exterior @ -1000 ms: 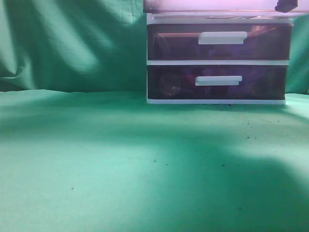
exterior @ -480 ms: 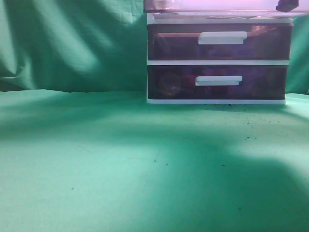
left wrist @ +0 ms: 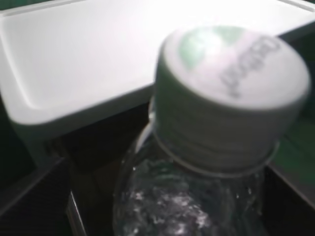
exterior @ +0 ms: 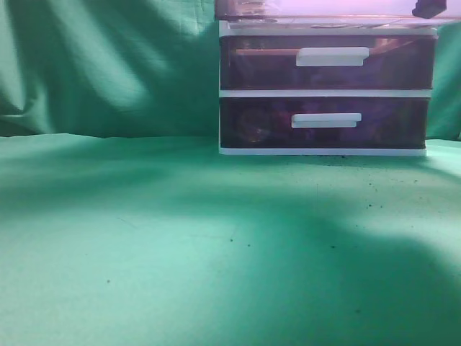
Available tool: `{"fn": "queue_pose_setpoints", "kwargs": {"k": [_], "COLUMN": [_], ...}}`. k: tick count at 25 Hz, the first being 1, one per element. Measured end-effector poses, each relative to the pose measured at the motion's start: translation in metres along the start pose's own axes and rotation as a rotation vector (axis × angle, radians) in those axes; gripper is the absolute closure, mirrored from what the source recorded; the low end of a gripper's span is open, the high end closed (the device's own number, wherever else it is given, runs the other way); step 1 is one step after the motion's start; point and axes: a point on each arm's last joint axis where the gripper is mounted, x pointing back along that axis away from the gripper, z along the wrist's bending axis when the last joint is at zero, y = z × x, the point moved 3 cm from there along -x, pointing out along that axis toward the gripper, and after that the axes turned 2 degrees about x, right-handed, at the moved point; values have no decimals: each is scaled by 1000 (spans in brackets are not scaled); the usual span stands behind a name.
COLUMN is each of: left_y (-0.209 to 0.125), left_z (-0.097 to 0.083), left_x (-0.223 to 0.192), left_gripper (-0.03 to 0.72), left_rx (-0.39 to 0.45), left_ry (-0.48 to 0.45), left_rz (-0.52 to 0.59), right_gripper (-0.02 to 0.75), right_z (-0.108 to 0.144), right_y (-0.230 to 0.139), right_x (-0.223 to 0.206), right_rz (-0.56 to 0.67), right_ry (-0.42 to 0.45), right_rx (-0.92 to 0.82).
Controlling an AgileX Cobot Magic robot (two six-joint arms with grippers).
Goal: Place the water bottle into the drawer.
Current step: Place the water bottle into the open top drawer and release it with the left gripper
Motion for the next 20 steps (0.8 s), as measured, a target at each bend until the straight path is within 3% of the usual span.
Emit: {"fn": "queue_pose_setpoints", "kwargs": {"k": [4,11,15,17,20], "left_y": [13,28,12,0,-6], "left_z": [-11,-58,-79,-83,-90], "left_x": [1,1,-17,-29,-36], "left_gripper": [46,46,46,91,89], "left_rx": [-4,3,42,70,52], "left_ry": [-27,-131,-183,-209,-253], "left_rz": [-105,-290,-362,-381,-442], "right_gripper": [630,630,630,630,630], "right_z": [0,0,0,0,0], "right_y": [0,0,-1,0,0], "right_x": [0,0,0,0,0], "right_rz": [0,2,11,13,16], "right_ry": [0,0,-2,0,0], "right_rx": [0,-5,-26,-34,-42]}}
